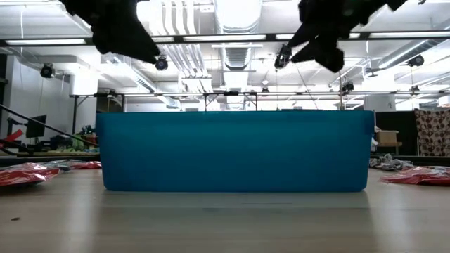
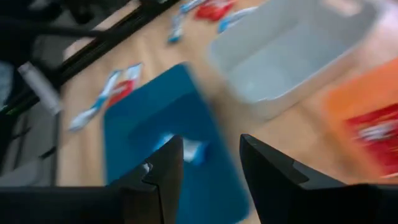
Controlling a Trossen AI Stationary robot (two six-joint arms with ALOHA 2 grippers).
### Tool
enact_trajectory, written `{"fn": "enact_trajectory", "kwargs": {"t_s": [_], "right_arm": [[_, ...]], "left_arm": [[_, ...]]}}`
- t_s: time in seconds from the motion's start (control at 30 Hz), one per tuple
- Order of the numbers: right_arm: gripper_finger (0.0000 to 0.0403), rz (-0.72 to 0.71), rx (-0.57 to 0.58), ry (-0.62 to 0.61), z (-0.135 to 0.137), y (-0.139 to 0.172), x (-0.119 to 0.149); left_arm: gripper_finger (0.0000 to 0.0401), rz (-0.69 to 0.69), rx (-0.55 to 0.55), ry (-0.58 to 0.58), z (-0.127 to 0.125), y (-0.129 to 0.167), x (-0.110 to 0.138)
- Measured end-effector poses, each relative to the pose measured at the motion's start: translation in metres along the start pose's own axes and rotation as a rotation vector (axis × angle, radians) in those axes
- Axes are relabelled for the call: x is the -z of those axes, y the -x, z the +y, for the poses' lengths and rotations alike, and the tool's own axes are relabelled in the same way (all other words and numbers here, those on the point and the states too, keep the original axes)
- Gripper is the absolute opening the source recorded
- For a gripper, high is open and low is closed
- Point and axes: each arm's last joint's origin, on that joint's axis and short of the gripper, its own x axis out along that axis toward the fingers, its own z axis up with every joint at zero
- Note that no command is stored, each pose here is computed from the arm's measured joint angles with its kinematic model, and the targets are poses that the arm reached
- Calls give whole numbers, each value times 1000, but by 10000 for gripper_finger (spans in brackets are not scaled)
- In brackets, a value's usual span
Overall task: Sort candy
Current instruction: Put the brown chocolate bar into the gray bin
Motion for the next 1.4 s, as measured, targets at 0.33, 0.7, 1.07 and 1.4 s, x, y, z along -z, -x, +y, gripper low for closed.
{"fn": "enact_trajectory", "kwargs": {"t_s": [0.33, 0.7, 1.07, 1.4], "right_arm": [[151, 351, 75, -124, 29, -15, 57], [166, 512, 783, -240, -18, 3, 82], [209, 398, 875, -358, -49, -9, 76], [210, 439, 896, -555, -77, -28, 111]], "left_arm": [[166, 82, -40, -38, -11, -6, -13], [166, 161, -83, -104, -24, -25, -10], [166, 204, -166, -244, -21, -29, -2], [166, 241, -282, -424, -11, -30, 16]]}}
